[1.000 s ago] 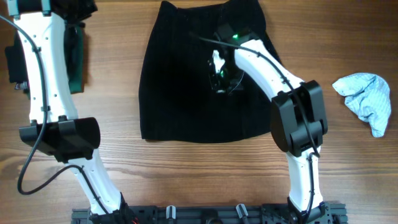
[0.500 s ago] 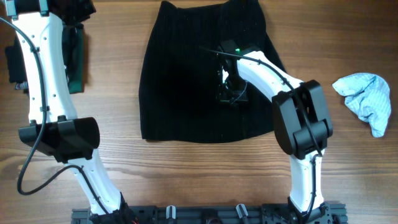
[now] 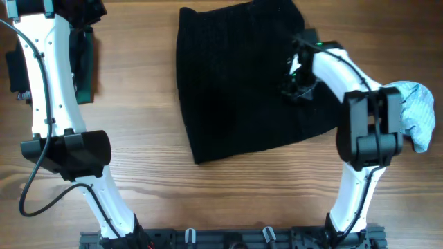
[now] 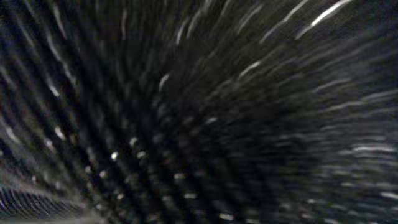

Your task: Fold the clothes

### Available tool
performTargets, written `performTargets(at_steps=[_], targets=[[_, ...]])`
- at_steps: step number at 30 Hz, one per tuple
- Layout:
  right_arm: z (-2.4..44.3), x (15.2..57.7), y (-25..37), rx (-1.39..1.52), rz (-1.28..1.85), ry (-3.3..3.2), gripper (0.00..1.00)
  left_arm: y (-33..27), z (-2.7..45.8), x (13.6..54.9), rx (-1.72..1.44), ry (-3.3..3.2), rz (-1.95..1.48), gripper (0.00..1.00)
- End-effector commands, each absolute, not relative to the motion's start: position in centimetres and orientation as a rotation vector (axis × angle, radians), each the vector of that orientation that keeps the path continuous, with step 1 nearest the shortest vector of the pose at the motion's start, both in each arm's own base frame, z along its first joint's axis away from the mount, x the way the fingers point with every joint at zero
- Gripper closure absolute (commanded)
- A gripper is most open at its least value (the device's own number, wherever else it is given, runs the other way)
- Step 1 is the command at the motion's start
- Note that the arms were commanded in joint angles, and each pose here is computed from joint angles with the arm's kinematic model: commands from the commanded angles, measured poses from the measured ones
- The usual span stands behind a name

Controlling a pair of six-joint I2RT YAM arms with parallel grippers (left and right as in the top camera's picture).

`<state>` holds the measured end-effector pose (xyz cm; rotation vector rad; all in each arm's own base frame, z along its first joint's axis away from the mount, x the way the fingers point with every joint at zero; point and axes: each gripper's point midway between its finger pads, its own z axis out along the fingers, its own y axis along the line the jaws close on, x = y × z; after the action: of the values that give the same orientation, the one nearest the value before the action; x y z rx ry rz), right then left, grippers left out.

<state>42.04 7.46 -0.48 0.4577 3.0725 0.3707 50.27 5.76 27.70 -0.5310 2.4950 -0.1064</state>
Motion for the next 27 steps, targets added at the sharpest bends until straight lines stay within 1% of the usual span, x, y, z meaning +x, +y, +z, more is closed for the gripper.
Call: performTargets(at_steps=[1, 3, 5, 7, 10, 13, 16, 17, 18, 19, 20, 21, 23, 24, 26, 27], targets=[[-5.1, 41.4, -1.9, 0.598, -0.004, 3.071, 0.93, 5.4, 27.9, 50.4, -0.497, 2.496, -0.112, 0.89], [-4.9, 42.1, -4.4, 0.654, 0.008, 3.028, 0.93, 5.3, 27.9, 50.4, -0.494, 2.497, -0.121, 0.89], [-4.5, 42.2, -5.9, 0.695, 0.006, 3.015, 0.96, 5.0, 27.9, 50.5, -0.487, 2.498, -0.144, 0.89], [-3.8, 42.3, -6.8, 0.712, 0.027, 3.012, 0.96, 4.6, 27.9, 50.6, -0.477, 2.499, -0.174, 0.89], [-2.0, 43.4, -5.4, 0.584, 0.193, 3.012, 0.96, 3.5, 27.7, 51.0, -0.448, 2.501, -0.22, 0.91], [1.8, 45.1, -2.7, 0.429, 0.353, 2.958, 0.95, 1.5, 26.4, 52.0, -0.397, 2.523, -0.234, 0.92], [6.3, 46.3, 0.0, 0.293, 0.456, 2.869, 0.86, -1.2, 24.4, 53.1, -0.292, 2.562, -0.239, 0.93], [7.5, 46.5, 0.7, 0.268, 0.468, 2.847, 0.81, -1.9, 23.8, 53.4, -0.254, 2.572, -0.238, 0.93], [9.0, 46.7, 1.5, 0.237, 0.486, 2.817, 0.73, -2.9, 23.0, 53.8, -0.209, 2.586, -0.237, 0.93], [10.9, 46.8, 2.5, 0.197, 0.5, 2.778, 0.54, -4.1, 22.1, 54.2, -0.132, 2.599, -0.231, 0.93], [12.1, 46.8, 3.0, 0.175, 0.504, 2.755, 0.44, -4.9, 21.3, 54.5, -0.08, 2.609, -0.225, 0.93], [13.9, 46.7, 3.7, 0.145, 0.502, 2.716, 0.3, -5.9, 20.1, 54.8, 0.009, 2.622, -0.212, 0.92], [17.0, 46.4, 4.7, 0.096, 0.499, 2.65, 0.13, -7.2, 18.2, 55.2, 0.144, 2.643, -0.188, 0.92], [18.5, 46.2, 5.0, 0.078, 0.497, 2.619, 0.05, -7.7, 16.8, 55.5, 0.208, 2.656, -0.178, 0.91], [20.4, 45.8, 5.1, 0.064, 0.495, 2.578, 0.0, -8.2, 14.8, 55.9, 0.266, 2.675, -0.18, 0.85], [21.3, 45.6, 5.1, 0.061, 0.493, 2.559, 0.0, -8.7, 13.6, 56.2, 0.309, 2.682, -0.21, 0.82]])
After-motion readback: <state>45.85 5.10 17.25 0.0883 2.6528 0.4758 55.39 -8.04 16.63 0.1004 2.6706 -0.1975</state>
